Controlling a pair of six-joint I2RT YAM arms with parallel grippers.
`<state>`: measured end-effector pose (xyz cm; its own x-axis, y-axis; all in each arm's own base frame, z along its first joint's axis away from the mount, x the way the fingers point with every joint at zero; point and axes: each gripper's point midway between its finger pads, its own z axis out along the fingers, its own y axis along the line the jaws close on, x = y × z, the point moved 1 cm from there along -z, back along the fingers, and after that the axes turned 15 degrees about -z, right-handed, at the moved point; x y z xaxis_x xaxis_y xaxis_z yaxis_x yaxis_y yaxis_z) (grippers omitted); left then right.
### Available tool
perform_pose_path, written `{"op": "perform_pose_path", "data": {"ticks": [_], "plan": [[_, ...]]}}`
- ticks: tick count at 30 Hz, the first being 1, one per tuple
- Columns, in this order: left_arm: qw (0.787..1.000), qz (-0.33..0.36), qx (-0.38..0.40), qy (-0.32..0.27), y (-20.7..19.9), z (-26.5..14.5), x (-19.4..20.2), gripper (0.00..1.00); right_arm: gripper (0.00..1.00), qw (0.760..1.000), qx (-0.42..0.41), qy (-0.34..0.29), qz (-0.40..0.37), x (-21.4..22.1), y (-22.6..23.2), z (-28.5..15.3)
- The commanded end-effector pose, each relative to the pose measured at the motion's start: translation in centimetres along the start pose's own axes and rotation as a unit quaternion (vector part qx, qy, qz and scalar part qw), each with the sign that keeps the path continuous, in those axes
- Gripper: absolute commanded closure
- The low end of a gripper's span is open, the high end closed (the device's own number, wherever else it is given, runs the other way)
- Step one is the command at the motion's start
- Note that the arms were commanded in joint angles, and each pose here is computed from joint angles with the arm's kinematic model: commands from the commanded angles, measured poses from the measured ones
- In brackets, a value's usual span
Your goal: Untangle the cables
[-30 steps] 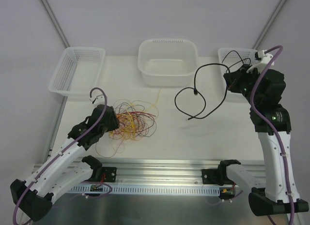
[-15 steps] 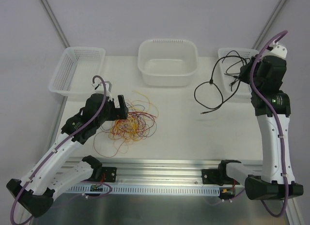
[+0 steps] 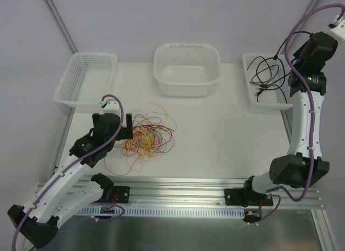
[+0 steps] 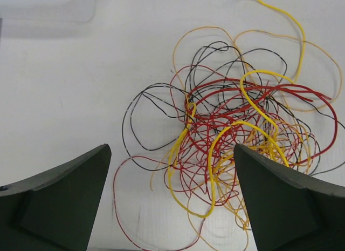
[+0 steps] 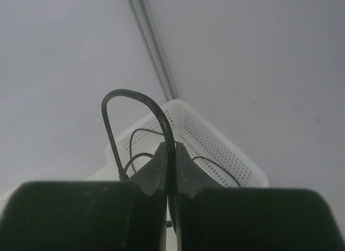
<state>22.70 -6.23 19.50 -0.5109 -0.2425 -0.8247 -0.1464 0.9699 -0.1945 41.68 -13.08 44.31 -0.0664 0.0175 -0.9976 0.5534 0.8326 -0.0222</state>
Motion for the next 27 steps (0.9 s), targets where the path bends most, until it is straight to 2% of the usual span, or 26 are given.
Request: {"op": "perform_pose_path", "data": {"ticks": [1, 6, 10, 13, 14, 19, 24, 27], "plan": [[0.999, 0.014, -0.039, -0.034, 1.6, -0.1, -1.1, 0.01, 0.99, 0.992, 0.052, -0.115, 0.014, -7.3, -2.9, 1.1], [0.998, 0.022, -0.049, -0.027, 1.9, 0.3, -1.0, 0.01, 0.99, 0.997, 0.027, -0.073, -0.018, -4.0, -1.2, 6.4], [0.998, 0.026, -0.056, -0.021, 2.1, 0.6, -0.6, 0.01, 0.99, 1.0, 0.0, -0.007, -0.027, 3.5, 0.9, 11.7], [0.997, 0.032, -0.064, -0.017, 2.3, 0.9, -0.4, 0.01, 0.99, 0.999, -0.004, 0.034, -0.02, 7.6, 1.6, 13.8], [0.997, 0.035, -0.068, -0.017, 2.4, 1.0, -0.4, 0.01, 0.99, 0.998, -0.003, 0.059, -0.026, 10.6, 1.8, 14.8], [0.996, 0.043, -0.073, -0.005, 2.3, 1.4, 0.1, 0.01, 0.98, 0.991, -0.011, 0.127, -0.04, 17.5, 2.2, 17.0], [0.996, 0.042, -0.073, -0.003, 2.3, 1.5, 0.2, 0.01, 0.98, 0.969, -0.001, 0.245, -0.027, 26.5, 1.1, 17.9], [0.996, 0.041, -0.074, -0.003, 2.3, 1.5, 0.1, 0.01, 0.95, 0.958, 0.016, 0.285, -0.015, 29.1, 0.1, 17.5]]}}
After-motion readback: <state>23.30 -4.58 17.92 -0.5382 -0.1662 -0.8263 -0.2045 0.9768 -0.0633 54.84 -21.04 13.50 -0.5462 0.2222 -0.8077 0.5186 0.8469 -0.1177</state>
